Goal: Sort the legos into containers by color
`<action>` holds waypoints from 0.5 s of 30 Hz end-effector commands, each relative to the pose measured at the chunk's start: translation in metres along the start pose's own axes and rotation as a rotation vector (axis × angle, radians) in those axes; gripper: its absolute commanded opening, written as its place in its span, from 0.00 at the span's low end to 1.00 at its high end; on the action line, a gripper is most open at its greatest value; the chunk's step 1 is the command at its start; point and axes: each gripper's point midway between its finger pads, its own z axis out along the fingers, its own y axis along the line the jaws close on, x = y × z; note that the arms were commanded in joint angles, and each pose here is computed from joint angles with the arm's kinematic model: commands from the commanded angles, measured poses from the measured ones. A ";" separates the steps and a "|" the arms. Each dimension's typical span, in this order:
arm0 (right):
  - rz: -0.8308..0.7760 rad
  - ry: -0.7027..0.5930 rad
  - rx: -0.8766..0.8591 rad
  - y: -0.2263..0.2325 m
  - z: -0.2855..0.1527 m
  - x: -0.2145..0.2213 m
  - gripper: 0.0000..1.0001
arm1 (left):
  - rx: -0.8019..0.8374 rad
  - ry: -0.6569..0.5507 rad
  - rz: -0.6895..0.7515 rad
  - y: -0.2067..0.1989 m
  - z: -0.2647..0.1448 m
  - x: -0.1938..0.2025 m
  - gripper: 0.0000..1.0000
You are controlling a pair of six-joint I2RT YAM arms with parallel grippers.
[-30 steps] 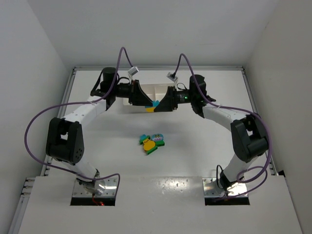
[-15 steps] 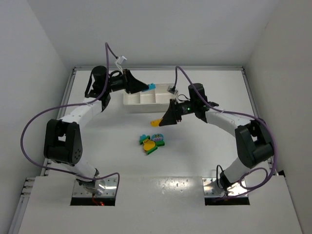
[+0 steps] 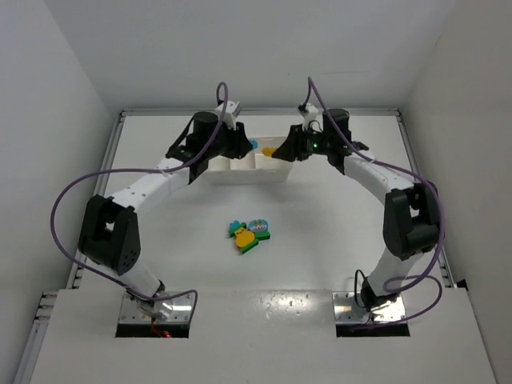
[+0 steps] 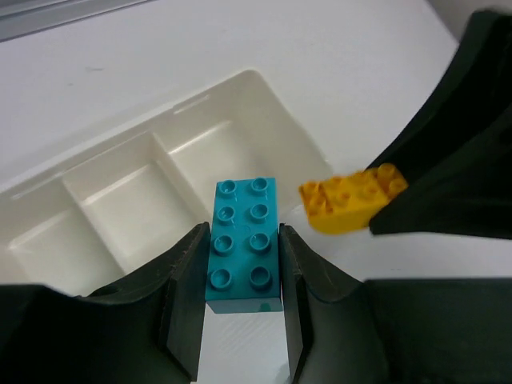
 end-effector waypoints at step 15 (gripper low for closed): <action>-0.074 -0.043 0.384 -0.076 0.034 -0.022 0.00 | -0.262 0.107 -0.019 0.062 0.058 0.027 0.00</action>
